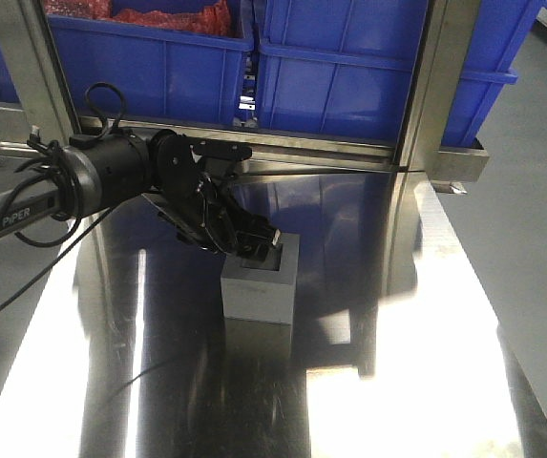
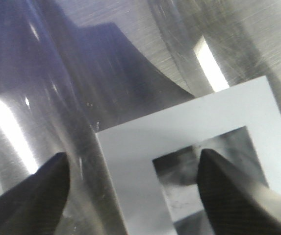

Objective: Sort gray base to blue bin
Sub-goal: 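Close the left gripper on the gray block's rim, then lift the gray block with the left gripper toward the robot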

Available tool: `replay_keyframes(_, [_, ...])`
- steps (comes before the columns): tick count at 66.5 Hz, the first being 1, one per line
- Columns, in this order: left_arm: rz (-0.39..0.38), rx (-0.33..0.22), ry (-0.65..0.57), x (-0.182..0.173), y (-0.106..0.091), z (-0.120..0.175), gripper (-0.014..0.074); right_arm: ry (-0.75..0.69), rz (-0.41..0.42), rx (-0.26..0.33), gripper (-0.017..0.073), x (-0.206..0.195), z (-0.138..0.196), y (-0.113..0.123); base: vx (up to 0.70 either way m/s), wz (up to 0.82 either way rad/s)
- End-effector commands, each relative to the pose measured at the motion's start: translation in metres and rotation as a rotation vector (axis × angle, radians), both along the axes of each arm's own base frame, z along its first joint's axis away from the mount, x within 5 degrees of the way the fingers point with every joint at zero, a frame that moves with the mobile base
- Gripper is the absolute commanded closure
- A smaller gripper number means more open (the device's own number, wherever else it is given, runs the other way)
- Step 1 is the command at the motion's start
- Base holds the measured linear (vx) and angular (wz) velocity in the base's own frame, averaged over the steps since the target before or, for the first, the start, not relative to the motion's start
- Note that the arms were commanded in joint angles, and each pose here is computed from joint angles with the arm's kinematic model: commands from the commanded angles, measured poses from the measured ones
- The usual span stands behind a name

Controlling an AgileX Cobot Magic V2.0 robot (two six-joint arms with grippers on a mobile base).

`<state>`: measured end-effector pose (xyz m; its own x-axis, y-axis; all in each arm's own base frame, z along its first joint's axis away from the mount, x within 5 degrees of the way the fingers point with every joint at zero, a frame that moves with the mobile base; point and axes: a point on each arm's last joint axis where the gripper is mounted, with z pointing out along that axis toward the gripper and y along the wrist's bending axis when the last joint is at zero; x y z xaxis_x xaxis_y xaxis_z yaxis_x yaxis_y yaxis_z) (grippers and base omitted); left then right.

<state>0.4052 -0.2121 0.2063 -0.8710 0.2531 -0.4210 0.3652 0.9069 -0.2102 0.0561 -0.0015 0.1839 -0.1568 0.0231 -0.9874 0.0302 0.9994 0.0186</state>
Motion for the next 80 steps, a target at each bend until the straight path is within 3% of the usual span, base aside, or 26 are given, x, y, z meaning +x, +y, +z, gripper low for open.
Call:
replay_keyframes(1, [-0.016, 0.0, -0.038, -0.003, -0.001, 0.019, 0.0162, -0.052, -0.002, -0.02, 0.0564, 0.002, 0.005, 0.0, 0.0, 0.0])
replay_keyframes(23, [-0.028, 0.013, -0.019, -0.005, 0.0, 0.018, 0.0603, -0.052, -0.002, -0.02, 0.0564, 0.002, 0.005, 0.0, 0.0, 0.0])
replay_keyframes(36, [-0.067, 0.021, -0.05, -0.006, 0.001, 0.025, 0.0602, -0.052, -0.002, -0.02, 0.0564, 0.002, 0.005, 0.0, 0.0, 0.0])
replay_keyframes(45, [-0.071, -0.013, -0.131, -0.015, 0.0, 0.052, 0.0601, -0.052, -0.002, -0.02, 0.0564, 0.002, 0.005, 0.0, 0.0, 0.0])
replay_keyframes(53, [-0.061, -0.081, -0.295, -0.035, 0.003, 0.087, 0.06, -0.052, -0.002, -0.02, 0.0564, 0.002, 0.005, 0.0, 0.0, 0.0])
replay_keyframes(65, [-0.009, -0.175, -0.521, -0.071, 0.024, 0.121, 0.0597, -0.052, -0.002, -0.02, 0.0564, 0.002, 0.005, 0.0, 0.0, 0.0])
replay_keyframes(80, [0.039, -0.252, -0.71, -0.126, 0.058, 0.145, 0.0594, -0.052, -0.002, -0.02, 0.0564, 0.002, 0.005, 0.0, 0.0, 0.0])
